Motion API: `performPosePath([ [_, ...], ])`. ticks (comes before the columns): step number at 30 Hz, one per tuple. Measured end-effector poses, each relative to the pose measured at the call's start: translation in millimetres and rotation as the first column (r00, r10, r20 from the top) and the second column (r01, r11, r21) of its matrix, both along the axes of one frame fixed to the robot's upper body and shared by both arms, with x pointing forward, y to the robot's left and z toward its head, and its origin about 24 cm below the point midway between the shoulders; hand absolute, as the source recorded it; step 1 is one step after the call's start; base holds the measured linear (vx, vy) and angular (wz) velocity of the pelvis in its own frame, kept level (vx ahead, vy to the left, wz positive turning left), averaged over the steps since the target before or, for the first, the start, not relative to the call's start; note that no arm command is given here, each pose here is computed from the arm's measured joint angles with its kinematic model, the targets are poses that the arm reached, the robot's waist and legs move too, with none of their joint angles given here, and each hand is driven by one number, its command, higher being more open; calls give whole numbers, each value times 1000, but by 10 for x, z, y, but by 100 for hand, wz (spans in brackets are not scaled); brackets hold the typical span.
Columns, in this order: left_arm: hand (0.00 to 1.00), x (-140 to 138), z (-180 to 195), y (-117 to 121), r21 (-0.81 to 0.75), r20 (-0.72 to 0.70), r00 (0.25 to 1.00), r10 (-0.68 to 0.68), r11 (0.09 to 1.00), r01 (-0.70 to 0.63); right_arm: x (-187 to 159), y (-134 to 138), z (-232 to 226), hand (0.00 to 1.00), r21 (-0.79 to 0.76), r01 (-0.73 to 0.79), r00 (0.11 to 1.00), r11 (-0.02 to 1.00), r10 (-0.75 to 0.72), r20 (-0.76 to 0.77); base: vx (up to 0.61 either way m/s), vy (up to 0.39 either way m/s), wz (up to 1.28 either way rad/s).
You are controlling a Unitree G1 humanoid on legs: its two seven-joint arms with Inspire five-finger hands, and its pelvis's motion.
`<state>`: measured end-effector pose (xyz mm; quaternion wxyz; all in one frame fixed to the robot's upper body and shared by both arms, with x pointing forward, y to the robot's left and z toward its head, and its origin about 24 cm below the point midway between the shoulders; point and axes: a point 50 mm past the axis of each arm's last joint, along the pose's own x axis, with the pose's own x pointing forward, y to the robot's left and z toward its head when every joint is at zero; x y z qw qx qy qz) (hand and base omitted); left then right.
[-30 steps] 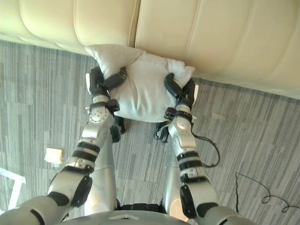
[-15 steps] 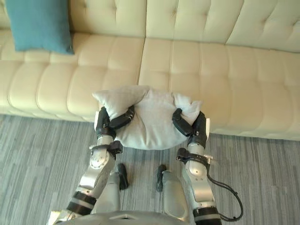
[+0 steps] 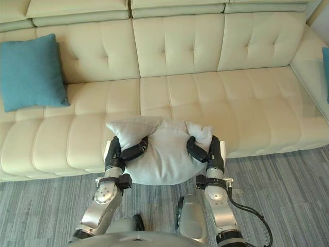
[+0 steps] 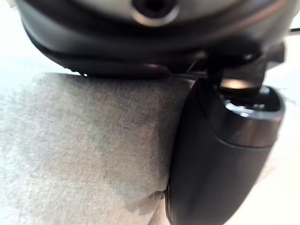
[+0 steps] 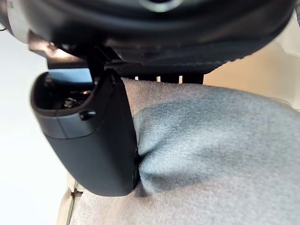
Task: Pick up cushions and gather them together orderly.
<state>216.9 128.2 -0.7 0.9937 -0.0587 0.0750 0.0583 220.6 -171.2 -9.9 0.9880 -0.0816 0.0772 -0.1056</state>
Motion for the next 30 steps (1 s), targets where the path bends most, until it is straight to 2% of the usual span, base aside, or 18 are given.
performPosePath([
  [5,0,-59,-75,-40,-20,-42,999,-6,1000,5,-4,-48,-22,0,-31,-20,1000,999,19,-19,372,-146,13],
  [10,0,-68,-84,-130,-71,-47,998,-41,997,38,-135,-125,90,0,37,30,999,999,-30,24,326,-123,11],
  [13,0,-37,-40,-166,-92,-21,998,-60,994,57,-122,-168,213,0,54,47,995,997,-51,80,177,39,-12],
  [17,0,-57,-48,-232,-102,-25,996,-86,991,83,-163,-235,186,0,61,76,995,995,-80,66,157,202,-1],
  [22,0,-135,-187,-134,-45,-94,990,-103,994,99,-211,-148,-13,0,122,111,994,986,-110,-16,100,180,8],
  [30,0,-144,-194,-85,-17,-98,989,-113,994,112,-134,-128,-18,0,59,74,997,996,-73,-21,3,60,-18],
])
